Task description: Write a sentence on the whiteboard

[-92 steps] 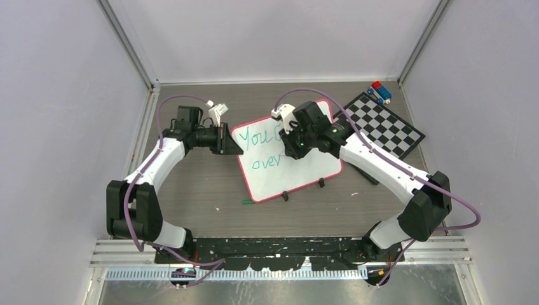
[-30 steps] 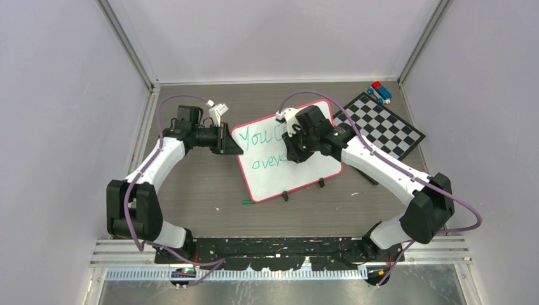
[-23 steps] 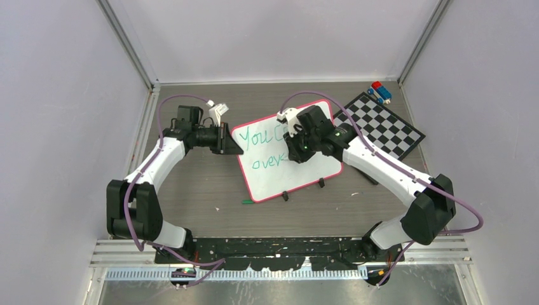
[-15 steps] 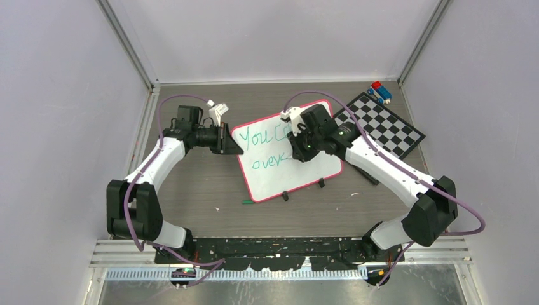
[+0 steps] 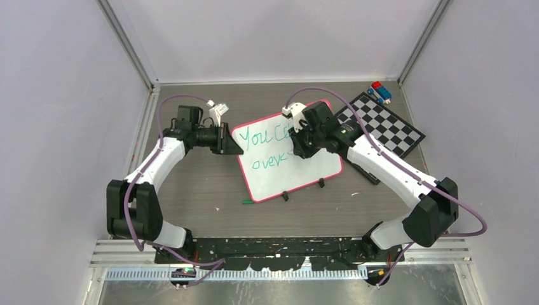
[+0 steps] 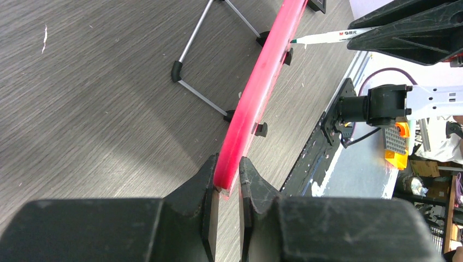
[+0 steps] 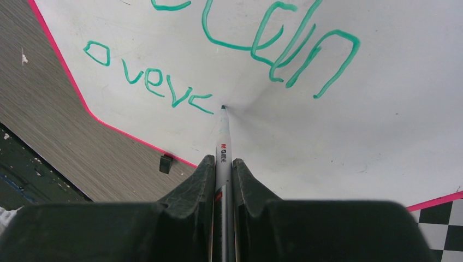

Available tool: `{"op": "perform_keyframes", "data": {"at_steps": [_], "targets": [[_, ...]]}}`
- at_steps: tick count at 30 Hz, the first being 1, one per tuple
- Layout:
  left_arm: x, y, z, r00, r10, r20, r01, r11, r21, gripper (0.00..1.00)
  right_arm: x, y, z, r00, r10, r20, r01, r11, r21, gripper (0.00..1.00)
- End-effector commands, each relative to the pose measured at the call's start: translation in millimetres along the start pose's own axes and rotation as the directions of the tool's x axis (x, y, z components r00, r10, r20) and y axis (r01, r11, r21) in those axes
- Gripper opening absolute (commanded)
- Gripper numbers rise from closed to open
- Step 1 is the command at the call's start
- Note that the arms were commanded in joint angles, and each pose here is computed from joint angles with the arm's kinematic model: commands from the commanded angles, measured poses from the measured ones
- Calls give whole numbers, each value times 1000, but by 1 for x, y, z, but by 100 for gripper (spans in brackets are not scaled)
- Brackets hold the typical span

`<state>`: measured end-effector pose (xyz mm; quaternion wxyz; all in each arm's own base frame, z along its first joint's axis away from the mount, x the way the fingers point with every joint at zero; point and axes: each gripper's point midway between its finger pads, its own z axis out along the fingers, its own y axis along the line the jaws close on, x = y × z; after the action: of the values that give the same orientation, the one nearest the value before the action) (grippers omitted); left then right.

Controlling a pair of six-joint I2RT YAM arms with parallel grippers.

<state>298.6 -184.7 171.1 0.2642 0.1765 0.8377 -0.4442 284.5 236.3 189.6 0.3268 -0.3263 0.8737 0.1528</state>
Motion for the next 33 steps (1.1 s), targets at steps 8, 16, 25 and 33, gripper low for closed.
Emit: {"op": "perform_keyframes", "data": {"at_steps": [8,16,25,33], "targets": [[-12,6,-3,999,46,24,-44,997,-55,0,-16,1,0,999,2,51,-2,1000,-16,0],[-12,7,-1,999,40,22,-38,998,-54,0,2,-2,-2,1000,-8,21,8,1000,2,0],[-12,7,-1,999,34,21,-33,998,-51,0,-11,-19,-15,998,-22,54,19,998,55,0],[-11,7,-1,999,36,21,-35,998,-51,0,-21,-12,-8,998,2,67,-3,1000,13,0]]}}
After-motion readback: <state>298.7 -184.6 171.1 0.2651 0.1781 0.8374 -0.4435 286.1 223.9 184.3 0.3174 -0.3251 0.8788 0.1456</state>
